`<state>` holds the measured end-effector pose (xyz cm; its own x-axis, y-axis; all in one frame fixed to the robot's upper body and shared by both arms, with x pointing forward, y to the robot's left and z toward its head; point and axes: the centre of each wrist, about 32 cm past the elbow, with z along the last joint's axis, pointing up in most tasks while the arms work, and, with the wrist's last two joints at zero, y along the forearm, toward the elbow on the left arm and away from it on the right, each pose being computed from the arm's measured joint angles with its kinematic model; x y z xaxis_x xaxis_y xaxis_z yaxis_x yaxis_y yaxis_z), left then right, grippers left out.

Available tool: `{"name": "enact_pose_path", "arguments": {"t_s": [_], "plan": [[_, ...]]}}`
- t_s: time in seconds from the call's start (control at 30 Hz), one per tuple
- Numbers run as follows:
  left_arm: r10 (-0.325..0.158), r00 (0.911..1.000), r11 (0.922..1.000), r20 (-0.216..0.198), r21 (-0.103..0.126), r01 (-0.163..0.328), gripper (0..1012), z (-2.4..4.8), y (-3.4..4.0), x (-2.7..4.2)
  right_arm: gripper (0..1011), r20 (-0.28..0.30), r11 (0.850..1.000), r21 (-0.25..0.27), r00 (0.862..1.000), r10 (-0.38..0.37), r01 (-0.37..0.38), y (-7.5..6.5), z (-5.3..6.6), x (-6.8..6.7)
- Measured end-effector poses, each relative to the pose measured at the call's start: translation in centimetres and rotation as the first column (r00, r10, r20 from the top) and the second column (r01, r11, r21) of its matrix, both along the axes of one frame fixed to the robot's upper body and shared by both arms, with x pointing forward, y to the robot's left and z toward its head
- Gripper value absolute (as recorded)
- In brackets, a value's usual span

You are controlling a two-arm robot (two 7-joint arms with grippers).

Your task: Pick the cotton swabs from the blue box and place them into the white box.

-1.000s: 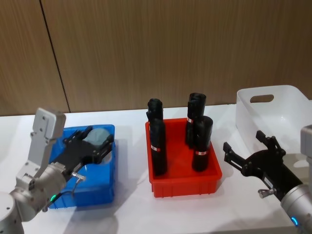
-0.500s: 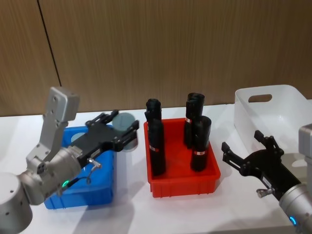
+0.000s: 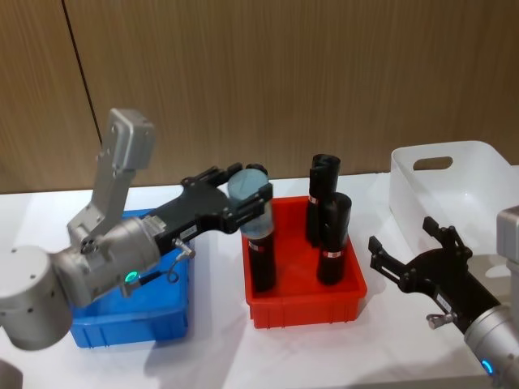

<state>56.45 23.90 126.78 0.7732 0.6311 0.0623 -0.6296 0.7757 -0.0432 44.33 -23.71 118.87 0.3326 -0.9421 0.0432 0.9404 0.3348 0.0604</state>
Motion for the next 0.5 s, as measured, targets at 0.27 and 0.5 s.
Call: {"name": "enact_pose_path", "arguments": {"t_s": [0.27, 0.5], "plan": [[-0.065, 0.9977, 0.9978, -0.018, 0.012, 0.066, 665, 1.07, -0.54, 1.55, 1002, 0.000, 1.000, 0.000, 1.000, 0.000, 0.000, 0.0, 0.0, 0.0], [-0.103, 0.9937, 0.9939, -0.044, 0.035, 0.105, 665, 2.08, -0.95, 2.85, 1002, 0.000, 1.000, 0.000, 1.000, 0.000, 0.000, 0.0, 0.0, 0.0]]}}
